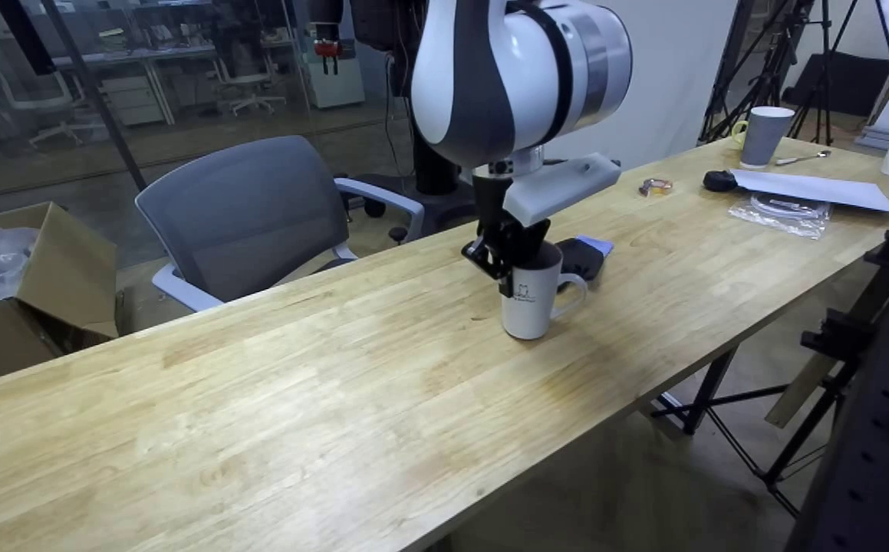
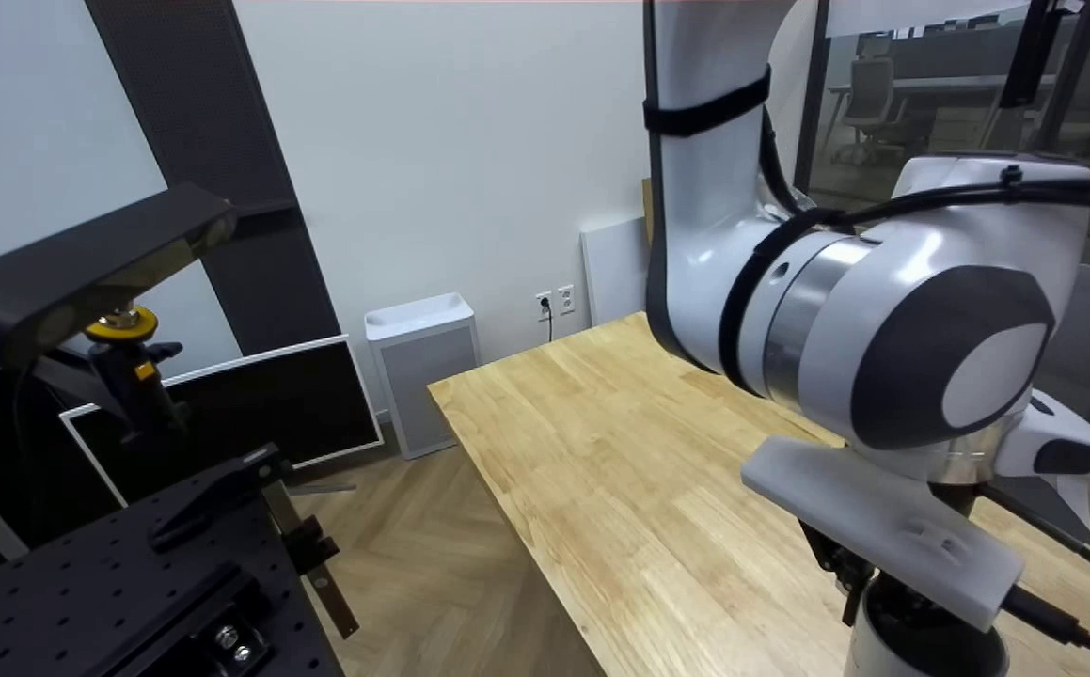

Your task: Pick up the mug then set it back down

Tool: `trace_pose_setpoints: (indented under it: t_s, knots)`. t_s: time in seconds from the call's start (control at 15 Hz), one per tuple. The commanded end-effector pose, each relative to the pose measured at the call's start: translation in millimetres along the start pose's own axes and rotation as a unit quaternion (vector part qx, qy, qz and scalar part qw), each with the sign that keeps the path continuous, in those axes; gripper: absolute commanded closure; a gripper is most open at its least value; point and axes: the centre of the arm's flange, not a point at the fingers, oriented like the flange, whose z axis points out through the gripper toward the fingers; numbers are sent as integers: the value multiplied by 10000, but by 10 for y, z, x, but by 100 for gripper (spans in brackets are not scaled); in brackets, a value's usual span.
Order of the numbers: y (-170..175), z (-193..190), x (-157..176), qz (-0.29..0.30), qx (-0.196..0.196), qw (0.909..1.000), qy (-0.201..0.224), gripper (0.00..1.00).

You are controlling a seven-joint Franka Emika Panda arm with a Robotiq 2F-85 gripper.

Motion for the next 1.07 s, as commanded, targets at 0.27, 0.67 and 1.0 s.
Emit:
trace_pose_setpoints:
  t_s: [0.27, 0.67, 1.0]
  knots:
    - [-188, -78, -15, 120, -43, 9999, 117, 98]
    - [-173, -56, -17, 166, -2, 9992, 351, 98]
    - [-173, -14, -26, 164, 47, 9992, 350, 98]
